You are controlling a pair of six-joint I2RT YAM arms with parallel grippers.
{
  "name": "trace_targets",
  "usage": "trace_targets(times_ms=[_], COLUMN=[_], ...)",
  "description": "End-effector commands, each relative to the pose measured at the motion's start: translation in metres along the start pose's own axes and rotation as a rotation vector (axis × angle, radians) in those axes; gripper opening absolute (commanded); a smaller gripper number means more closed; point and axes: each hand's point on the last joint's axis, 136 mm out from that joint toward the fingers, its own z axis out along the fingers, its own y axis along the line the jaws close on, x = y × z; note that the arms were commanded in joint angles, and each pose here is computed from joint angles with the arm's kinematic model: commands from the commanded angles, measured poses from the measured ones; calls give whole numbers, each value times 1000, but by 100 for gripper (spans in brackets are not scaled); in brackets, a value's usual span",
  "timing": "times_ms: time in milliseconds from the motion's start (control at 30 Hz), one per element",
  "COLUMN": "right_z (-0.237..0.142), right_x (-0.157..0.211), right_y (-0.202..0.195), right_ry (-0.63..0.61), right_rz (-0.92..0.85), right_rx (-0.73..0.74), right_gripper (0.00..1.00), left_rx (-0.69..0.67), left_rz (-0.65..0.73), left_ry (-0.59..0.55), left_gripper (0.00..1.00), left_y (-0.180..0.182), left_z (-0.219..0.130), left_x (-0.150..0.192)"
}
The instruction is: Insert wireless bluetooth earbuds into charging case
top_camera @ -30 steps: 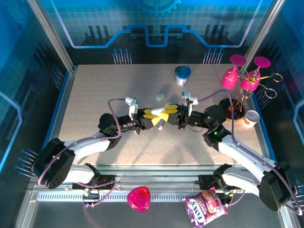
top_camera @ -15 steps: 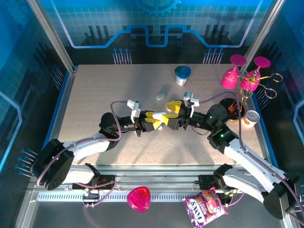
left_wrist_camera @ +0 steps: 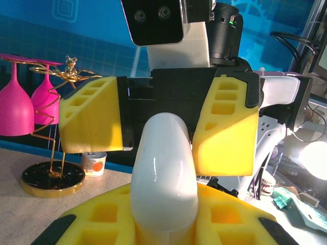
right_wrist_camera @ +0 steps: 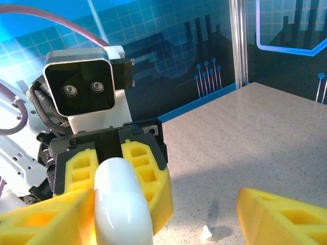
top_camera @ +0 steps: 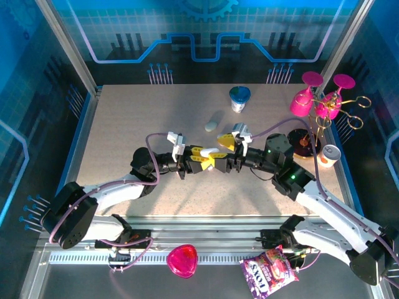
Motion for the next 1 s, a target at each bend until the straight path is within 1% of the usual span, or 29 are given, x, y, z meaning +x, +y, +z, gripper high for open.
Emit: trace_targets(times_ms=[0, 133, 500, 567, 667, 767, 833, 900, 967], right_z=[-4, -5, -7, -10, -17, -27, -35, -42, -51], right_x=[-8, -14, -20, -24, -33, -41, -42, -37, -24], right_y=[-23, -28, -22, -15, -2, 4, -1, -16, -40], right_ry=[-15, -17, -14, -28, -75, -126, -156, -169, -166], right_rz=[-11, -10, -5, -6, 0, 12, 39, 74, 131], right_rx=[146, 181, 159, 133, 82, 69, 106, 174, 278], right_gripper=[71, 71, 72, 75, 86, 96, 100, 100, 100], left_rx=[73, 73, 57, 43, 4, -53, -90, -120, -139], left_rz=[86, 105, 151, 164, 189, 218, 233, 245, 265], left_ry=[0, 16, 55, 67, 92, 107, 116, 123, 135], left_gripper=[10, 10, 11, 11, 12, 11, 11, 11, 11], left_y=[-19, -20, -21, -19, -12, -2, 5, 8, 8], left_z=[-2, -4, -8, -10, -14, -23, -31, -36, -38], left_x=[-1, 3, 12, 14, 20, 25, 27, 26, 26])
